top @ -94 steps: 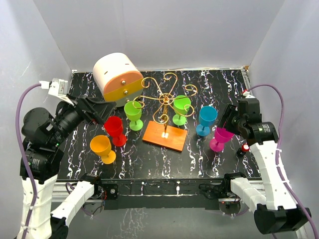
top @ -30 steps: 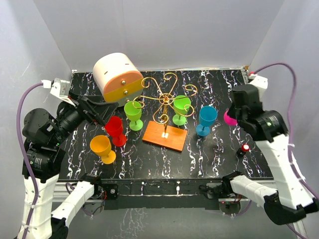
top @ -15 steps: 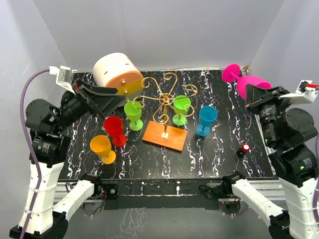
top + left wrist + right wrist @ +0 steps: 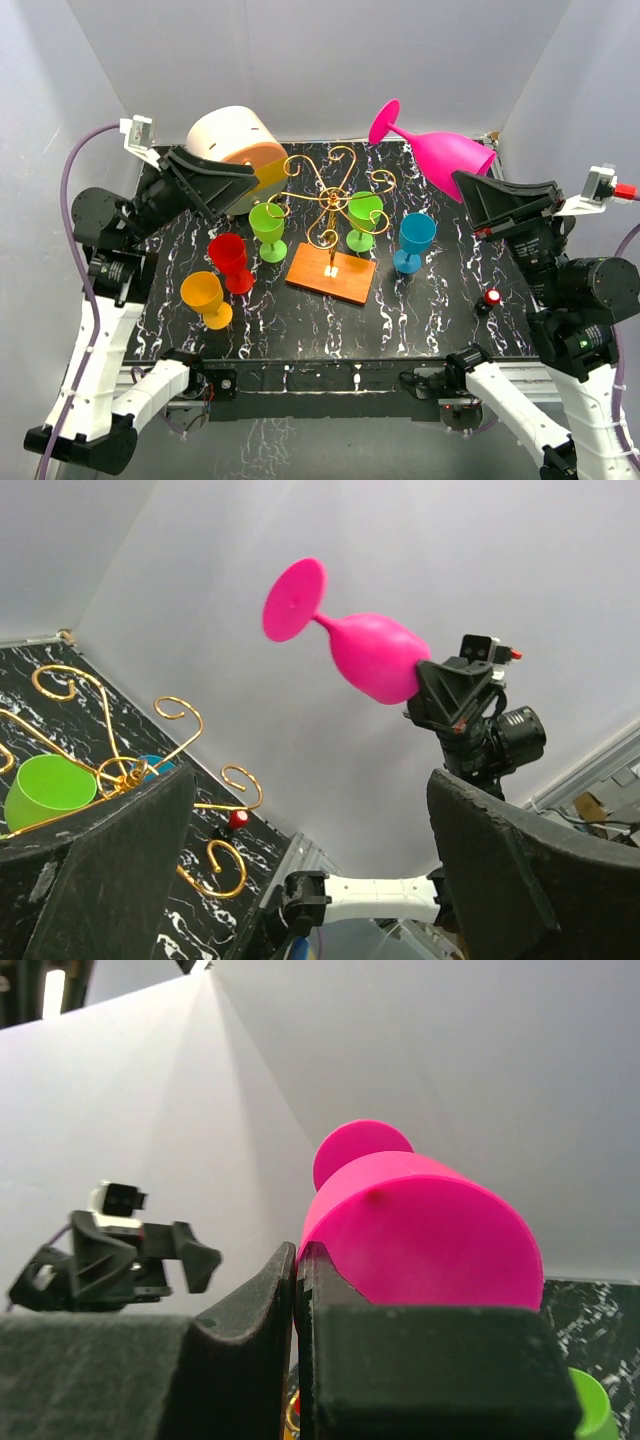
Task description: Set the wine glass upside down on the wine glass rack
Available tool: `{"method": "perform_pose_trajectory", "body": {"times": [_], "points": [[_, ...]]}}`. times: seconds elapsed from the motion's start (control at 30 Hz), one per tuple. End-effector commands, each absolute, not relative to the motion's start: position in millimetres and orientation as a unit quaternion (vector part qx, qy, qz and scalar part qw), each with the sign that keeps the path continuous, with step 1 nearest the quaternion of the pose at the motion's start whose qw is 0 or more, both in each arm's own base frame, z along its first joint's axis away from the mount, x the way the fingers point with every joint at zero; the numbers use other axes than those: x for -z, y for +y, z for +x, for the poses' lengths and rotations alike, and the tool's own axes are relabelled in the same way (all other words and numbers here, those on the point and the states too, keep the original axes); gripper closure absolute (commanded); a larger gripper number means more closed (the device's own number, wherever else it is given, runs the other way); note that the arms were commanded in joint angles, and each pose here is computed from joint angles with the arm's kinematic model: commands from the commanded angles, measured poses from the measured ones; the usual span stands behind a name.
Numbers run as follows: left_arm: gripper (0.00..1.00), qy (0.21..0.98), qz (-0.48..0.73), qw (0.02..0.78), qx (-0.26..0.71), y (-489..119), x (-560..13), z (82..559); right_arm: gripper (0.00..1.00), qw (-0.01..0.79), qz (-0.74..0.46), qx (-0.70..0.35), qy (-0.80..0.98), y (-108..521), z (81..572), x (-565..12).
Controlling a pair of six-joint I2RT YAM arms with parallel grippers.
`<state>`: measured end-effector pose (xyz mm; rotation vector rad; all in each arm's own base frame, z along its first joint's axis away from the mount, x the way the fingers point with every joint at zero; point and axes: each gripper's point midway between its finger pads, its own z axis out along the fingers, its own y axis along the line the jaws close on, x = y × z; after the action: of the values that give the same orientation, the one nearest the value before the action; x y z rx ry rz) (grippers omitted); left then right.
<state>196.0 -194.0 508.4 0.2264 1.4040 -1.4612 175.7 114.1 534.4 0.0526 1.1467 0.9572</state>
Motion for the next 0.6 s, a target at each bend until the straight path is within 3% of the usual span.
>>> {"method": "perform_pose_trajectory", "body": {"times": [0.0,0.17,0.57], "points": [[0.01,0.561,0.078,0.519,0.64,-195,-522,201,1.0,0.743,-0.015,-0.481,0.465,125,158,-563],[0.01,0.52,0.054,0.517,0.677,-198,-538,211,1.0,0.73,-0.014,-0.51,0.454,136,171,-560],[0.03,0.525,0.083,0.473,0.702,-273,-527,217,1.0,0.712,-0.029,-0.556,0.429,151,175,-559]]}}
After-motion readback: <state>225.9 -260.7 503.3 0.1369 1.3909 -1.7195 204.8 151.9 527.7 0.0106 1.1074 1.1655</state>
